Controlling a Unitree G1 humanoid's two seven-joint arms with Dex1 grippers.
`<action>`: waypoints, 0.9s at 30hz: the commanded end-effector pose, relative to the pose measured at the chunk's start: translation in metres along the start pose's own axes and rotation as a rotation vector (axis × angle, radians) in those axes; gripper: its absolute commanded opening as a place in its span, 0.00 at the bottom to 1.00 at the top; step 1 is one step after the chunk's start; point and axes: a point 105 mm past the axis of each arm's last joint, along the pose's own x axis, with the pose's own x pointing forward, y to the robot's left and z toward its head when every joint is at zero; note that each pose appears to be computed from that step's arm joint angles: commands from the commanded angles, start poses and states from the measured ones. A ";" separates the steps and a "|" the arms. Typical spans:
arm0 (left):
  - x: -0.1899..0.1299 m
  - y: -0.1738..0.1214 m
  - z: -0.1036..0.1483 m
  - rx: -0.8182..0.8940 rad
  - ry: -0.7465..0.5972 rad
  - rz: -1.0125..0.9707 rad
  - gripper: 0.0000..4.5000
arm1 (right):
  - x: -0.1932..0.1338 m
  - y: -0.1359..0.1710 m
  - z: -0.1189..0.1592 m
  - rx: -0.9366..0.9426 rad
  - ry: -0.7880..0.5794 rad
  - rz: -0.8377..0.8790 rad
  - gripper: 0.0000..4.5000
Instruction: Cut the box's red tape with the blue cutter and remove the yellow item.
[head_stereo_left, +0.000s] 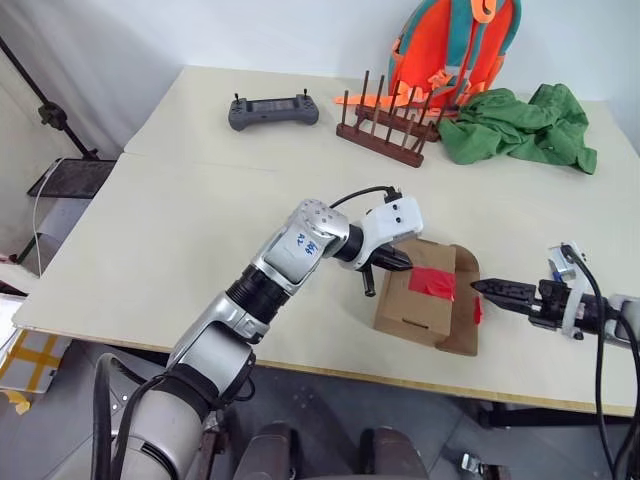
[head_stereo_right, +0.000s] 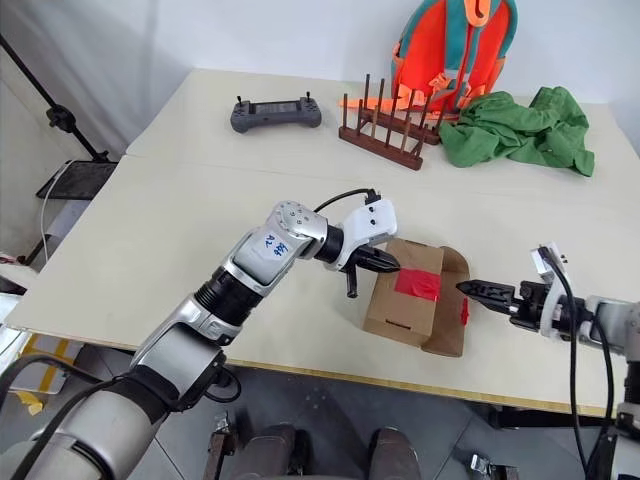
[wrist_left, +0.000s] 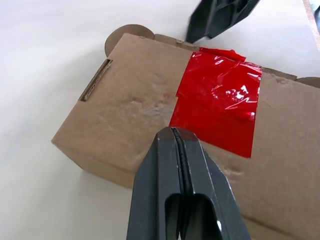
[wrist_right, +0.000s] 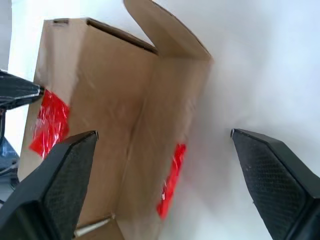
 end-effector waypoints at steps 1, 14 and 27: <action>0.007 -0.005 -0.016 -0.020 0.063 -0.023 0.00 | 0.019 -0.004 -0.003 0.014 0.029 0.022 0.99; 0.006 0.001 -0.014 -0.024 0.058 -0.002 0.00 | 0.025 -0.001 -0.009 -0.025 0.120 0.047 0.24; 0.015 -0.002 -0.012 -0.006 0.033 -0.018 0.00 | -0.017 0.033 0.025 -0.156 -0.001 -0.123 0.00</action>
